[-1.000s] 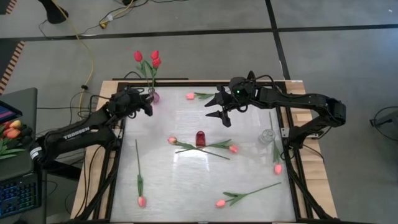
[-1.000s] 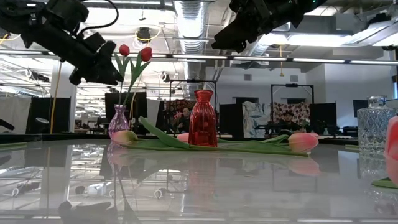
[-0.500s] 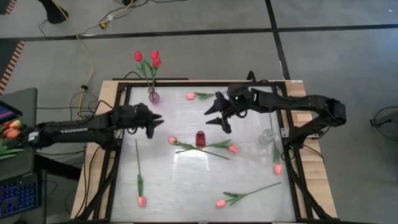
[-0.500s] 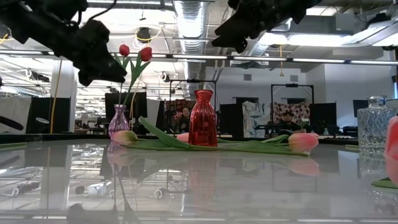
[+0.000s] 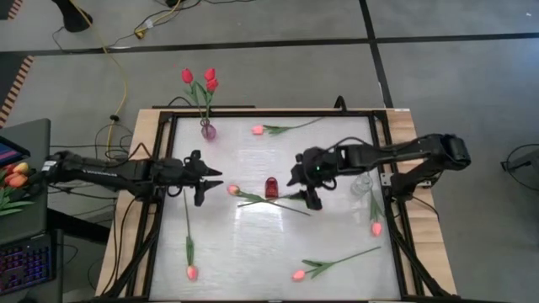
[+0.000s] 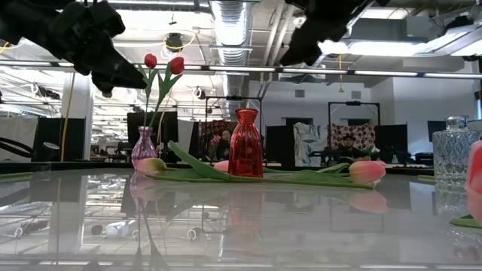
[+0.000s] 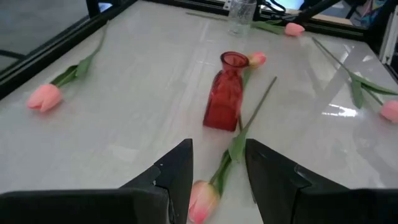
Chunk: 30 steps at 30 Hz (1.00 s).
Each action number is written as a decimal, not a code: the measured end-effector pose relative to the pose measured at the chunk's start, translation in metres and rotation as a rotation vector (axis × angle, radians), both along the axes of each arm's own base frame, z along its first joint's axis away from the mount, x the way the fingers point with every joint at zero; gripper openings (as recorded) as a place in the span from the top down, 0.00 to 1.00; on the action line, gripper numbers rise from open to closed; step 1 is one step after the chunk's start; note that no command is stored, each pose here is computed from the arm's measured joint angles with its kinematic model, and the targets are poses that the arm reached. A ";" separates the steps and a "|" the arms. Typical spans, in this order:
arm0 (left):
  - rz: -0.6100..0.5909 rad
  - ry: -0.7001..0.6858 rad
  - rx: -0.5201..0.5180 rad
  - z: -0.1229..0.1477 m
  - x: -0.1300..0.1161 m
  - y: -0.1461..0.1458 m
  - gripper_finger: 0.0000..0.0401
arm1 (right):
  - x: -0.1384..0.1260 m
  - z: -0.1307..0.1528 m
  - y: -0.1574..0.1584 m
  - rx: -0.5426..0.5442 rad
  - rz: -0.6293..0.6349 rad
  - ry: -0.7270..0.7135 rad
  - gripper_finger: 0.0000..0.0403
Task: Sort flowers into vase by color
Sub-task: Put the top left pink-orange tulip into the red vase
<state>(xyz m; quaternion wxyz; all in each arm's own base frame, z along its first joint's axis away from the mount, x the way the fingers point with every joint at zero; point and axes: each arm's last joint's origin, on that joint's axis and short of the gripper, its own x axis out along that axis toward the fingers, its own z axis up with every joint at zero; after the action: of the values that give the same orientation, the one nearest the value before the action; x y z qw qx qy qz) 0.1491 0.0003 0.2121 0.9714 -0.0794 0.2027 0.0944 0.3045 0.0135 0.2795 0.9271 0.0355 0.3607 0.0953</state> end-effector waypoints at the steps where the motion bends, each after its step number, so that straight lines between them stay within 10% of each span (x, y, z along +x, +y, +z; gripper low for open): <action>1: -0.008 0.000 0.006 0.000 0.000 -0.002 0.67 | -0.001 -0.001 0.005 0.009 0.004 0.009 0.42; 30: -0.231 -0.055 0.251 -0.003 0.028 -0.025 0.67 | -0.052 -0.038 0.134 0.078 0.252 0.189 0.44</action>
<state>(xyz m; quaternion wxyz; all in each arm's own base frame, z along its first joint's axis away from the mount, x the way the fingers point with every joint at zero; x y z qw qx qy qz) 0.1773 -0.0249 0.2093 0.9833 0.0637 0.1704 0.0047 0.2527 0.1474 0.2410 0.8677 0.0345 0.4439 0.2210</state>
